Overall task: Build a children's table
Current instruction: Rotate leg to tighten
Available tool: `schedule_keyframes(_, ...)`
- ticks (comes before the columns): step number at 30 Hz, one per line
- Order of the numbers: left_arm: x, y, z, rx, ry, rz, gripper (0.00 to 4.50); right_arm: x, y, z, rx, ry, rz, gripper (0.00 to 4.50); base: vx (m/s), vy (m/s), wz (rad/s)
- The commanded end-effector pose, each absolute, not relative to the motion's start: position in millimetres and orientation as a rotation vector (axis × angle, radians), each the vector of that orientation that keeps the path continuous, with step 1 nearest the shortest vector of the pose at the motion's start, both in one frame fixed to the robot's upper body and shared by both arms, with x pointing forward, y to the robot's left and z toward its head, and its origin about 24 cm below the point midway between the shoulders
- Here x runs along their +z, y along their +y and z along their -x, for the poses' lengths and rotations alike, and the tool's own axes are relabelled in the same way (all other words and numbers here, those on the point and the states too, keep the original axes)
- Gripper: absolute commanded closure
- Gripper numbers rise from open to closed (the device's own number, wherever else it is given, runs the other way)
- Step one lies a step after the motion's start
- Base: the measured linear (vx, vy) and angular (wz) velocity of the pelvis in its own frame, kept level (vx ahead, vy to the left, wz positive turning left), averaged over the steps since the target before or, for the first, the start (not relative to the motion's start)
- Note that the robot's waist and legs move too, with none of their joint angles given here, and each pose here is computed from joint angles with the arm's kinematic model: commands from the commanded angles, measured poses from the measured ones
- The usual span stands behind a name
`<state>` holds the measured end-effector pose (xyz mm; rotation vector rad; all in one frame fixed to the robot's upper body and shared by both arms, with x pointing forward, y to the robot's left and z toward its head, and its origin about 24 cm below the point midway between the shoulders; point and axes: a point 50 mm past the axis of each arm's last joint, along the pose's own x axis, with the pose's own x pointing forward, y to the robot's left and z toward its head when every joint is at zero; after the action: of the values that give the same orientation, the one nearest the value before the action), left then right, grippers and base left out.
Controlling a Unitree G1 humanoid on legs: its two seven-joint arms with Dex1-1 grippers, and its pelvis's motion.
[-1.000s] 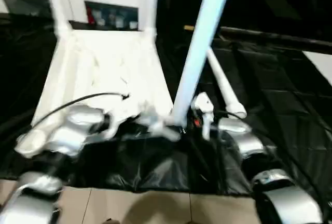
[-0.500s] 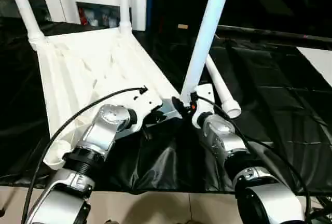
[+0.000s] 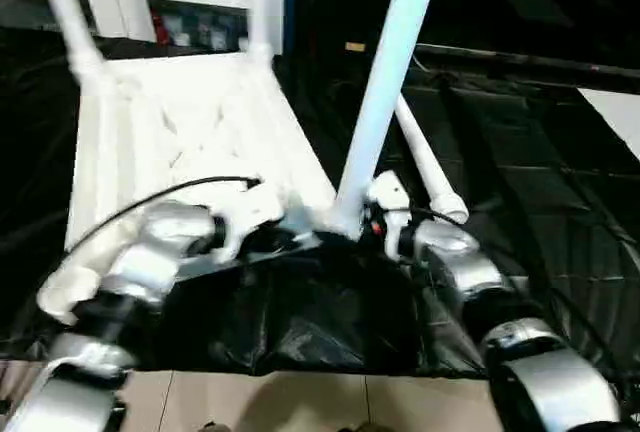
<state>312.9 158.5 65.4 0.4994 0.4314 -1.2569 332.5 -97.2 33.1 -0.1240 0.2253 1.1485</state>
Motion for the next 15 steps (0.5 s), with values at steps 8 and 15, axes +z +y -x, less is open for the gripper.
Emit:
schedule_keyframes(8, 60, 157, -299, -1.45, 0.486, -0.506, 4.5, 44, -104.6, -335.0, 1.26, 0.229, 0.144, 0.8, 0.0, 0.0, 0.0)
schedule_keyframes(15, 60, 160, -299, -1.461, 0.498, -0.503, 4.5, 39, -102.3, -329.8, 1.315, 0.25, 0.135, 1.47, 0.0, 0.0, 0.0)
